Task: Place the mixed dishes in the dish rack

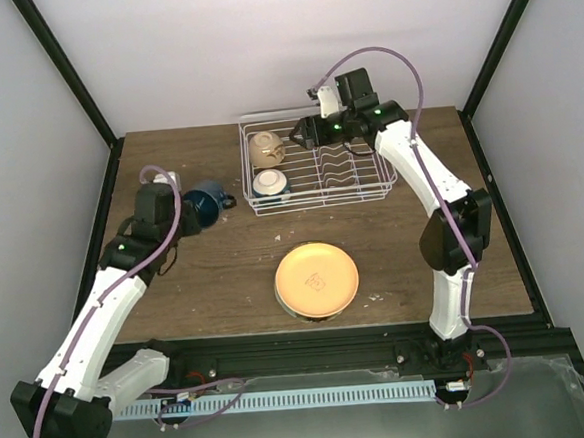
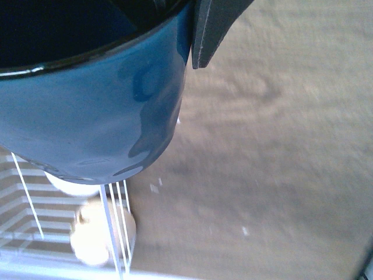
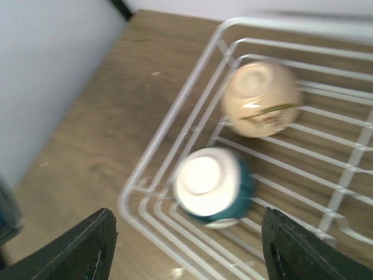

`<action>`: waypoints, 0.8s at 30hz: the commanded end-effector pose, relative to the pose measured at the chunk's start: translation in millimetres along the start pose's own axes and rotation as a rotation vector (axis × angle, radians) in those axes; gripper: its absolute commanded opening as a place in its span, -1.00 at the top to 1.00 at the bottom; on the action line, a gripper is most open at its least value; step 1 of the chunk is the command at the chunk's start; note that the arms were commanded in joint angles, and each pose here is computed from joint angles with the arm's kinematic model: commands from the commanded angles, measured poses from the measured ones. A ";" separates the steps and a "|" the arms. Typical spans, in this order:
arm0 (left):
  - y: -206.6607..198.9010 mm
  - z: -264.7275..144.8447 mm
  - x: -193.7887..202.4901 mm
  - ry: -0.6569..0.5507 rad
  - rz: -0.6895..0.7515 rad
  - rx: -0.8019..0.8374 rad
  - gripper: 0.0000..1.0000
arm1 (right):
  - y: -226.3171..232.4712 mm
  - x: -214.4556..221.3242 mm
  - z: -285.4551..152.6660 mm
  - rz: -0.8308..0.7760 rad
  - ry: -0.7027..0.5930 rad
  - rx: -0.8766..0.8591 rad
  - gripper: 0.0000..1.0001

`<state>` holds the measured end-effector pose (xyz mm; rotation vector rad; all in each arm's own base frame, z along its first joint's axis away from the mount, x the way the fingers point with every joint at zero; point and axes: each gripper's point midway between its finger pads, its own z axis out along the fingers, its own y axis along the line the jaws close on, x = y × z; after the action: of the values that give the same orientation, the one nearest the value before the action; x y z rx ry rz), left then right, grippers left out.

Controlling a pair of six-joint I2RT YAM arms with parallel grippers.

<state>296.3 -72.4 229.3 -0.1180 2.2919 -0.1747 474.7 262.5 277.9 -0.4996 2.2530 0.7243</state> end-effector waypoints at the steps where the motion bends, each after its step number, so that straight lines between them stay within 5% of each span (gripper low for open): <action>1: 1.4 -10.6 -85.4 -0.394 0.037 -0.065 1.00 | 52.0 18.8 -12.2 0.111 0.092 -0.329 -0.35; 11: -30.2 -15.7 -128.1 -0.665 0.132 0.023 1.00 | 90.2 54.5 -16.4 0.230 0.210 -0.675 -0.38; 17: -55.5 -19.1 -123.6 -0.685 0.186 0.075 1.00 | 107.5 56.5 -19.1 0.295 0.248 -0.908 -0.33; 24: -66.1 -11.8 -108.0 -0.649 0.206 0.101 1.00 | 111.4 56.8 -12.7 0.309 0.279 -0.984 -0.25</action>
<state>362.1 -117.9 301.0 0.1341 1.7369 -0.0806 374.3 328.7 270.0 -0.6562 2.1850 1.9290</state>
